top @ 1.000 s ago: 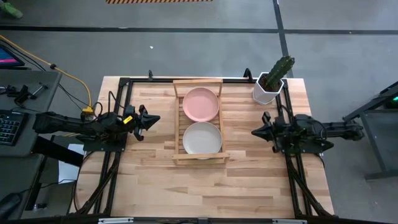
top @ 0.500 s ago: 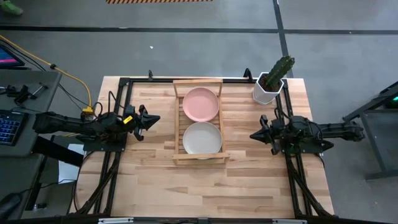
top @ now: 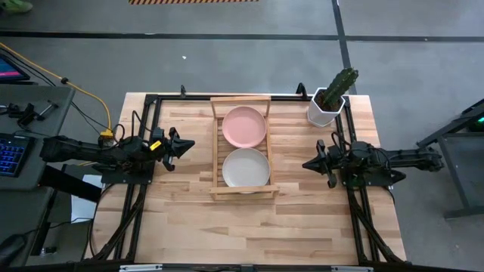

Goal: Place and stack plates onto a shelf
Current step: Return to Home Position

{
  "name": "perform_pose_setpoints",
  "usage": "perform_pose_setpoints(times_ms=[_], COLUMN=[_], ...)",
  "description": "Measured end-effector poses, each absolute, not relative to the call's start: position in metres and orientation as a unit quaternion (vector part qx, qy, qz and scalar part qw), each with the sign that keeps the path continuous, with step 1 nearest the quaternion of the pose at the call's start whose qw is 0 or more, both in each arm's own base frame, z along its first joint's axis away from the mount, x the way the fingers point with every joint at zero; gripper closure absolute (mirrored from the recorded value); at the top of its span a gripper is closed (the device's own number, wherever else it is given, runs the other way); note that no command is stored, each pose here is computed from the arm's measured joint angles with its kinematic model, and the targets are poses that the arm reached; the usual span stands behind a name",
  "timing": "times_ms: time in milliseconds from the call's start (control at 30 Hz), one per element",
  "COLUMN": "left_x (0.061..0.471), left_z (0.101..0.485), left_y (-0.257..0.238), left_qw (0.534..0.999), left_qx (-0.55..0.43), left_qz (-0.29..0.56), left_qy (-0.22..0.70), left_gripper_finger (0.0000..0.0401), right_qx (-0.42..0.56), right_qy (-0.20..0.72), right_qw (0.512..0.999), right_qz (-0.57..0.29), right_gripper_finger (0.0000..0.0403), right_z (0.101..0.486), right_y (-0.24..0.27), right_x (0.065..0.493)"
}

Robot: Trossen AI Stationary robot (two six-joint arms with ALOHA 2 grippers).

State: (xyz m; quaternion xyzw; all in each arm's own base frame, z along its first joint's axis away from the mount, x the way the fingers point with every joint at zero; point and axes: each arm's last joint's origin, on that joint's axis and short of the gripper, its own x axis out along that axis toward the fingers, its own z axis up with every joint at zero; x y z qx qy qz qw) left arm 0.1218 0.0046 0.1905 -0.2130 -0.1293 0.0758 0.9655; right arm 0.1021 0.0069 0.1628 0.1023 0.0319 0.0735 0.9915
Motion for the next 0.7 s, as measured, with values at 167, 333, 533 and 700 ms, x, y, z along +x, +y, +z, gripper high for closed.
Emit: perform_pose_setpoints(times_ms=[167, 333, 533, 700], left_x=[0.122, 0.1221, 0.1214, 0.1125], left_z=[0.1899, 0.189, 0.1882, 0.1907], left_y=[0.0046, 0.0046, 0.0044, 0.0028], left_qw=[0.966, 0.967, 0.967, 0.968], left_qx=[-0.213, -0.212, -0.212, -0.207], left_qz=[0.077, 0.078, 0.078, 0.067], left_qy=[-0.126, -0.122, -0.117, -0.124], left_gripper_finger=[0.04, 0.04, 0.04, 0.04], right_qx=[0.101, 0.104, 0.105, 0.105], right_qy=[0.032, 0.033, 0.033, 0.033], right_qw=[0.992, 0.991, 0.991, 0.991], right_qz=[0.072, 0.072, 0.072, 0.072], right_gripper_finger=[0.0403, 0.0403, 0.0403, 0.0403], right_z=[0.1627, 0.1628, 0.1627, 0.1628], right_y=[0.0068, 0.0068, 0.0068, 0.0068], right_x=[0.1021, 0.1021, 0.1021, 0.1021])
